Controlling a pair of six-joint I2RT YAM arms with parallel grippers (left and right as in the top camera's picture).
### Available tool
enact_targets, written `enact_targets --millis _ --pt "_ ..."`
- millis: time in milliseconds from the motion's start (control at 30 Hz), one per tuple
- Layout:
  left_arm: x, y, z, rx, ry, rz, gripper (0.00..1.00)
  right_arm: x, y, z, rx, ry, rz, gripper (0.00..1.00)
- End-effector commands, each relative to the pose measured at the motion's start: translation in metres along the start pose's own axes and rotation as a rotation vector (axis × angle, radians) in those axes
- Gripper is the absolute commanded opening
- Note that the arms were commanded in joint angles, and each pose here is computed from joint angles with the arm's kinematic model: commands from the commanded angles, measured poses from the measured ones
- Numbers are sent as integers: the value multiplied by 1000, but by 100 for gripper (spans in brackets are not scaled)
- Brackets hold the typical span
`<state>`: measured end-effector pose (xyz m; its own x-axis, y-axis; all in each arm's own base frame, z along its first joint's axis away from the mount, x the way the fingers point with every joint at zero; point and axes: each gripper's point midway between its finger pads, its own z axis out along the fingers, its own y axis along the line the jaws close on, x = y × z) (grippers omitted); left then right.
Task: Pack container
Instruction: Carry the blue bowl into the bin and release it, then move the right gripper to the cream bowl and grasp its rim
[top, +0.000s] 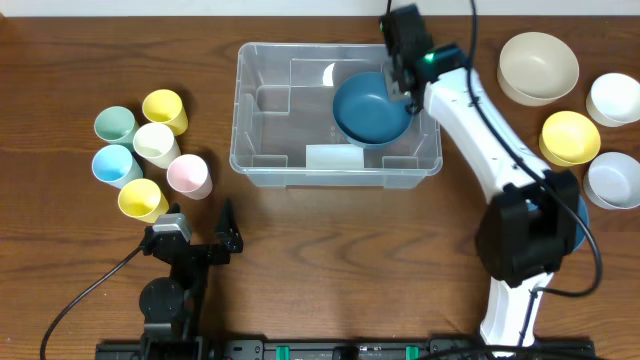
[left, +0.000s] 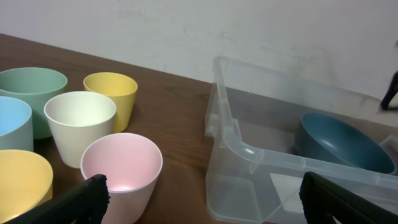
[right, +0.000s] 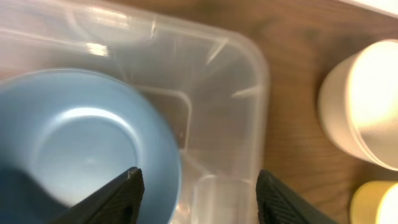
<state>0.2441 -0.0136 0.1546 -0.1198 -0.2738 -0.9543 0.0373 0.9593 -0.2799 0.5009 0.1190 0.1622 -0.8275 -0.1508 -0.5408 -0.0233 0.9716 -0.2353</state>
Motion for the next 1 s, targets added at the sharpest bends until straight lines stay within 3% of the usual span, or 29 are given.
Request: enact_targets --millis 0,167,267,433,800,967 --pt "16 2 1 0 43 0 98 -47 -52 -66 19 -156 174 65" --pt "16 2 1 0 43 -1 98 -42 -132 -68 80 -137 316 66" --pt "16 2 1 0 43 -1 98 -24 -178 -42 96 -71 378 66" --pt "16 2 1 0 43 -1 98 4 -216 11 39 35 410 65" --pt "16 2 1 0 43 0 98 26 -194 87 -64 127 298 52" --pt "16 2 1 0 43 0 98 33 -186 104 -76 151 187 53"
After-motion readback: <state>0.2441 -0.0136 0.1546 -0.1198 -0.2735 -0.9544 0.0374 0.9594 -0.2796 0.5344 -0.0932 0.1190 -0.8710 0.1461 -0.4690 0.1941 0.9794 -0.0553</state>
